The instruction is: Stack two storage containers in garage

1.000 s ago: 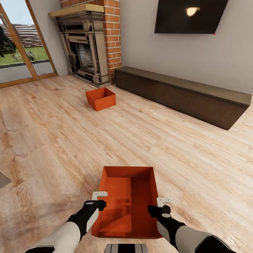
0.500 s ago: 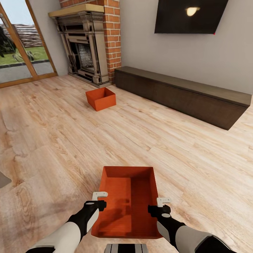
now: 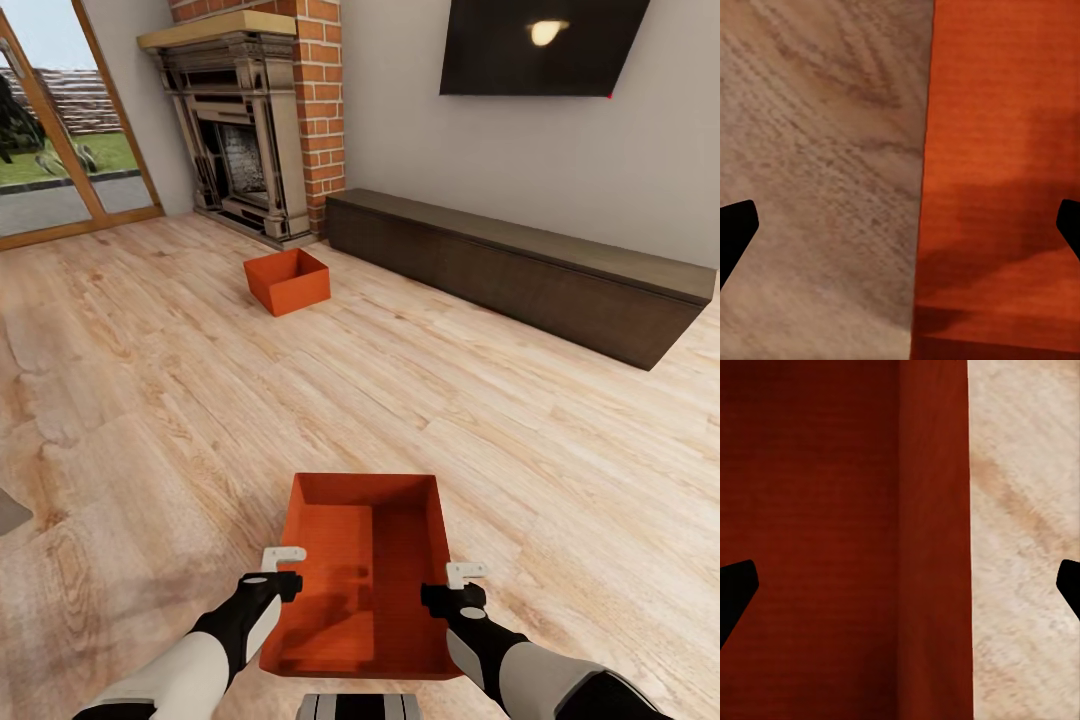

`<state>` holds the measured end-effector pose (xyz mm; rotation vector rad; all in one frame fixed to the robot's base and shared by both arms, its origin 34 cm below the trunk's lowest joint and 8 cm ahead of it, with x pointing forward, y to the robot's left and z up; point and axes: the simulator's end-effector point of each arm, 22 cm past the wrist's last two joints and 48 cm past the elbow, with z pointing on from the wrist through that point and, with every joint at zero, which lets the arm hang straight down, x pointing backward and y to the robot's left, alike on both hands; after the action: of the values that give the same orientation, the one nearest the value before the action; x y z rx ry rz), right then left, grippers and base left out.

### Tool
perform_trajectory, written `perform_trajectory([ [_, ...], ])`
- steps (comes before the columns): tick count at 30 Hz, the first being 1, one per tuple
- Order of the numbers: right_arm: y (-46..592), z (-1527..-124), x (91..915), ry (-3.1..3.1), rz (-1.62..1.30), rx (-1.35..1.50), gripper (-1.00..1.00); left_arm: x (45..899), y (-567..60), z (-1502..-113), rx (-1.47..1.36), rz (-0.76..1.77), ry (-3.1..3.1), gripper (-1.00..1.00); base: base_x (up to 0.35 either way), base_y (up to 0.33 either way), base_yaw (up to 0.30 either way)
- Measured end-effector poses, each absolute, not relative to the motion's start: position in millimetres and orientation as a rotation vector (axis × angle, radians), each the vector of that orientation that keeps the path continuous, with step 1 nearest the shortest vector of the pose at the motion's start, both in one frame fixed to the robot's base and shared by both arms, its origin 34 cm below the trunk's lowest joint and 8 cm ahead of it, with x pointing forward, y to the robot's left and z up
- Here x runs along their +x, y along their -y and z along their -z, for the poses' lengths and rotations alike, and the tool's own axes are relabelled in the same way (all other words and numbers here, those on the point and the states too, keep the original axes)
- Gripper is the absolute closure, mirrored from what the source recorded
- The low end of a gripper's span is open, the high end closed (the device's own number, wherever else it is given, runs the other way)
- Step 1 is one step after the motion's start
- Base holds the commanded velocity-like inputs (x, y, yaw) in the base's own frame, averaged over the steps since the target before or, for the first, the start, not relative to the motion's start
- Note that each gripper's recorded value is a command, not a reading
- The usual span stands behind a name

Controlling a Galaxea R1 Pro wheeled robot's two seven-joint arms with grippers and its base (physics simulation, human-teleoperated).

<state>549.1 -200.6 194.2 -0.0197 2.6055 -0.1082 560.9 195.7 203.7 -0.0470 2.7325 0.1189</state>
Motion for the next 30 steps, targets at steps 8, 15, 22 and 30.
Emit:
perform_trajectory([
  [8, 201.3, -194.2, 549.1, -2.605, 0.11, -0.021, -1.0, 559.8, -197.1, -202.8, -0.055, -0.117, -2.734, -1.0, 0.0, 0.0, 0.0],
  [15, 201.3, -194.2, 549.1, -2.605, 0.11, -0.021, -1.0, 562.1, -196.3, -203.8, -0.05, -0.109, -2.727, -1.0, 0.0, 0.0, 0.0],
  [22, 201.3, -194.2, 549.1, -2.605, 0.11, -0.021, -1.0, 562.8, -196.0, -204.3, -0.048, -0.112, -2.726, -1.0, 0.0, 0.0, 0.0],
  [30, 201.4, -194.2, 549.1, -2.605, 0.11, -0.019, -1.0, 563.1, -196.4, -204.5, -0.048, -0.116, -2.725, -1.0, 0.0, 0.0, 0.0],
])
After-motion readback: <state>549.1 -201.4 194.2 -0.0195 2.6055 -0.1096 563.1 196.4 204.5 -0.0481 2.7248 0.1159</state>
